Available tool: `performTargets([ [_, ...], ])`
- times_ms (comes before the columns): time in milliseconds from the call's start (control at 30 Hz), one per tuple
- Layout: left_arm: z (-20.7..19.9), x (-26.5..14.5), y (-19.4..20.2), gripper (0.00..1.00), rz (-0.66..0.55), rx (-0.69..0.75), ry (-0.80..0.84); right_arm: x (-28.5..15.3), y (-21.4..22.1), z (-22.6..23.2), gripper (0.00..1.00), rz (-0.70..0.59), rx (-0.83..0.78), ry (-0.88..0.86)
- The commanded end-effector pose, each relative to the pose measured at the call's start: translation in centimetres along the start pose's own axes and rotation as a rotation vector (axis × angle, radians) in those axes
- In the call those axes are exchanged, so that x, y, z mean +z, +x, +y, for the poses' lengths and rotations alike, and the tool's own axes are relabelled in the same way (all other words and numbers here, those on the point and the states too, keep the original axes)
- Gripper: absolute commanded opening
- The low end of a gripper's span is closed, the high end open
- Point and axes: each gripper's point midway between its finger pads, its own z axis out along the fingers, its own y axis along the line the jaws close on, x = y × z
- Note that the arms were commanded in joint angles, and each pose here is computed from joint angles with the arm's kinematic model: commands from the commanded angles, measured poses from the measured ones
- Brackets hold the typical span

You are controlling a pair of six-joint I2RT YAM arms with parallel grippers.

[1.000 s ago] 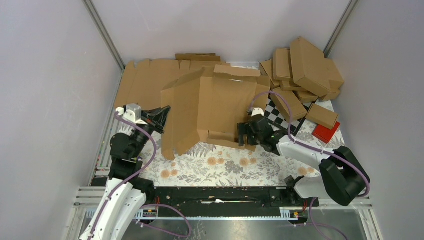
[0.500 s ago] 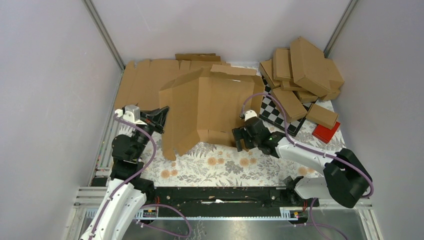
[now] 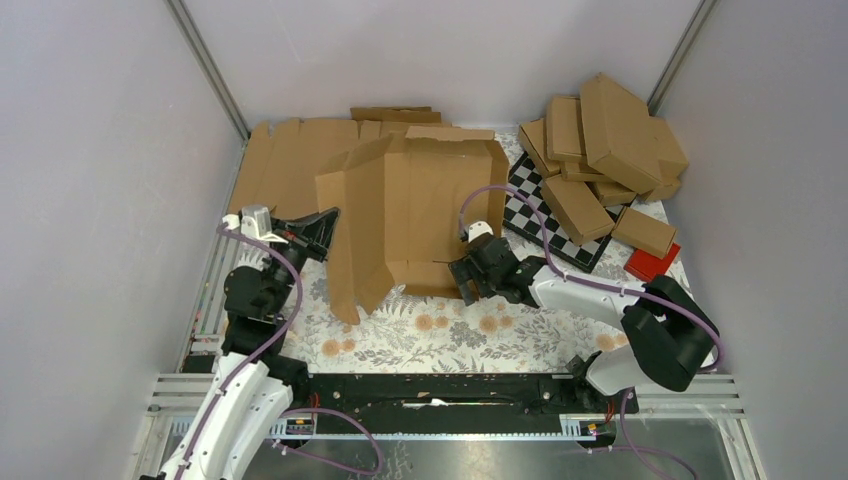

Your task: Fold the paper box

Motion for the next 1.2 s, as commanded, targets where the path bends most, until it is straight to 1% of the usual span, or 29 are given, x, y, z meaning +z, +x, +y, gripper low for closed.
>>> performTargets([
  [0, -1.7, 1.0, -5.0, 0.0, -0.12, -0.086, -0.003, -0.6, -2.2, -0.3, 1.0, -0.077, -0.034, 0.028],
  [100, -1.7, 1.6, -5.7, 0.0, -0.126, -0.175, -0.033, -1.0, -2.6, 0.0, 1.0, -0.12, -0.039, 0.008],
  [167, -2.3, 2.0, -6.4, 0.0, -0.142, -0.238, -0.011, -1.4, -2.9, 0.5, 1.0, -0.157, -0.041, -0.025],
  [300, -3.3, 2.5, -7.2, 0.0, -0.157, -0.286, 0.034, -1.8, -2.9, 1.1, 1.0, -0.18, -0.046, -0.061],
  [467, -3.6, 2.8, -6.0, 0.0, -0.117, -0.274, 0.069, -1.3, -2.6, 1.4, 1.0, -0.148, -0.04, -0.068],
  [567, -3.5, 2.4, -5.3, 0.0, -0.105, -0.237, 0.079, -0.9, -1.9, 1.7, 1.0, -0.118, -0.028, -0.076],
  [633, -3.3, 2.3, -4.6, 0.0, -0.076, -0.199, 0.076, -0.6, -1.4, 1.4, 1.0, -0.09, -0.005, -0.052],
  [700, -2.9, 2.3, -3.8, 0.0, -0.041, -0.162, 0.065, -0.7, -1.5, 1.9, 1.0, -0.078, 0.012, -0.07],
  [767, -2.9, 2.2, -3.6, 0.0, -0.03, -0.132, 0.068, -0.9, -1.8, 2.5, 1.0, -0.08, 0.028, -0.103],
  [867, -3.5, 2.2, -3.7, 0.0, -0.023, -0.104, 0.1, -1.1, -1.9, 3.3, 0.98, -0.072, 0.047, -0.145],
  [967, -4.2, 2.1, -3.5, 0.0, -0.016, -0.088, 0.149, -0.6, -0.9, 3.7, 0.98, -0.034, 0.074, -0.157],
  [1033, -4.7, 1.9, -3.1, 0.0, -0.015, -0.094, 0.185, 0.0, -0.1, 4.0, 0.95, -0.002, 0.081, -0.162],
  [1167, -5.7, 1.6, -2.2, 0.0, -0.008, -0.144, 0.259, 0.8, 1.2, 4.6, 0.85, 0.055, 0.115, -0.176],
])
